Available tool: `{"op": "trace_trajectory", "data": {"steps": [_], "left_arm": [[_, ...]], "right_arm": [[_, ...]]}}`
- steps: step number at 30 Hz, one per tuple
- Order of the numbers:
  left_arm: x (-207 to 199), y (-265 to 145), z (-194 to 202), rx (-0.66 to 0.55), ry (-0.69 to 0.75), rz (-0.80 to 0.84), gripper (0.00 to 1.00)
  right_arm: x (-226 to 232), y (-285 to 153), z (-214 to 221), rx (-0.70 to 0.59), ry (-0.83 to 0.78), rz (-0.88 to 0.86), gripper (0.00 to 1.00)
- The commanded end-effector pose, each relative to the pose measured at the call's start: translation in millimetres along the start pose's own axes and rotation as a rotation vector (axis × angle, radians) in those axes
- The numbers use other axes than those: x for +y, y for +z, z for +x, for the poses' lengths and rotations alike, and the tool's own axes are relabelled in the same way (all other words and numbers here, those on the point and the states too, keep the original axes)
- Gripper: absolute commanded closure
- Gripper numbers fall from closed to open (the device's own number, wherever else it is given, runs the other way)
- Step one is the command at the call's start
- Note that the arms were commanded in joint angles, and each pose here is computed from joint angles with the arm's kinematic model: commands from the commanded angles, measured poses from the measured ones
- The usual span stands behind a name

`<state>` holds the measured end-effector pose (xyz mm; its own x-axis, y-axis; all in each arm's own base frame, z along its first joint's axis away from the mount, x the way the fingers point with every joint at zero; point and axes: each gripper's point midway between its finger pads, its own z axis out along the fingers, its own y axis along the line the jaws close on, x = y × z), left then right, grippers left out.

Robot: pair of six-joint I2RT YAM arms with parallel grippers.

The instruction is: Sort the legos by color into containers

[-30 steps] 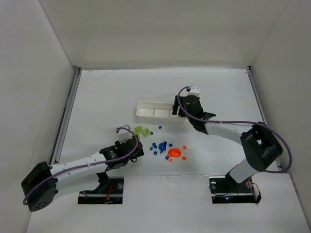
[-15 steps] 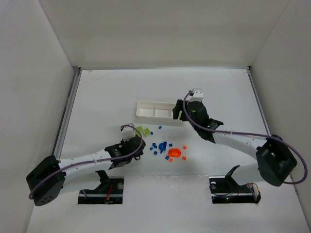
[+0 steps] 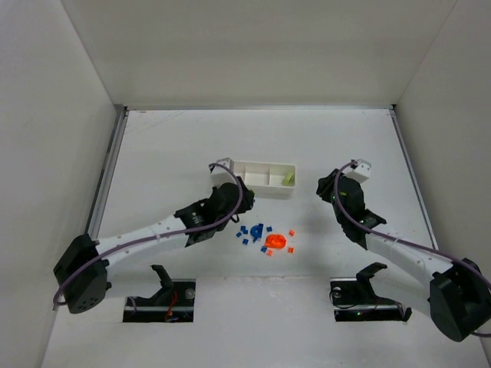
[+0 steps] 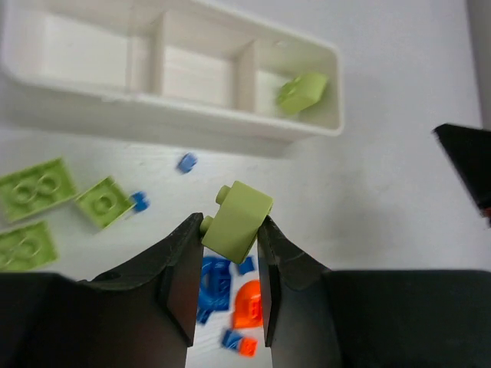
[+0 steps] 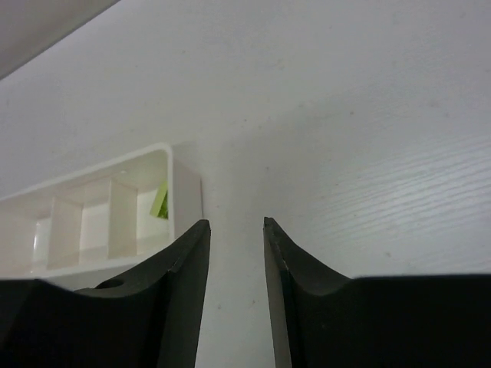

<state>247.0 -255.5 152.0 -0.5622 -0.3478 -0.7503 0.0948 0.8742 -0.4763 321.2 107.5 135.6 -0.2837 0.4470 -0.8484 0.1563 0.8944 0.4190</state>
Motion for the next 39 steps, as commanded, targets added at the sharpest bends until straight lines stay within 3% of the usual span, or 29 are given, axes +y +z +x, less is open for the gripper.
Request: {"op": "trace_trajectory", "data": {"steps": [1,6,14,19,25,30,35,39], "left_arm": [[-61.6,27.7,-33.5,-0.063,0.014,0.150,0.89],[-91.8,71.6,-35.6,-0.032,0.031,0.190,0.88],[-100.6,138.1,-17.9,0.019,0.110,0.138,0.83],[-104.9,150.4,-15.3,0.019,0.142,0.130,0.62],[-90.0,129.0,-35.0,-0.043,0.164,0.092,0.49],[-61.2,94.8,-43.6,-0.082,0.158,0.052,0.53],[11.5,48.1,-26.1,-0.099,0.182,-0.106,0.54],[71.0,13.5,-4.9,-0.064,0.166,-0.247,0.53]], "right_arm": [[0.5,-3.9,-24.3,-0.075,0.141,-0.026,0.61],[2.8,-5.2,-24.0,-0.074,0.145,-0.038,0.53],[5.7,-10.8,-31.6,-0.099,0.162,-0.062,0.52],[8.7,-10.5,-30.3,-0.094,0.161,-0.080,0.51],[11.3,-6.3,-26.3,-0.076,0.147,-0.078,0.48],[21.4,-8.3,-23.7,-0.069,0.123,-0.108,0.49],[61.9,-18.6,-12.3,-0.029,0.017,-0.235,0.60],[95.5,-24.9,8.4,0.032,-0.070,-0.321,0.59]]}}
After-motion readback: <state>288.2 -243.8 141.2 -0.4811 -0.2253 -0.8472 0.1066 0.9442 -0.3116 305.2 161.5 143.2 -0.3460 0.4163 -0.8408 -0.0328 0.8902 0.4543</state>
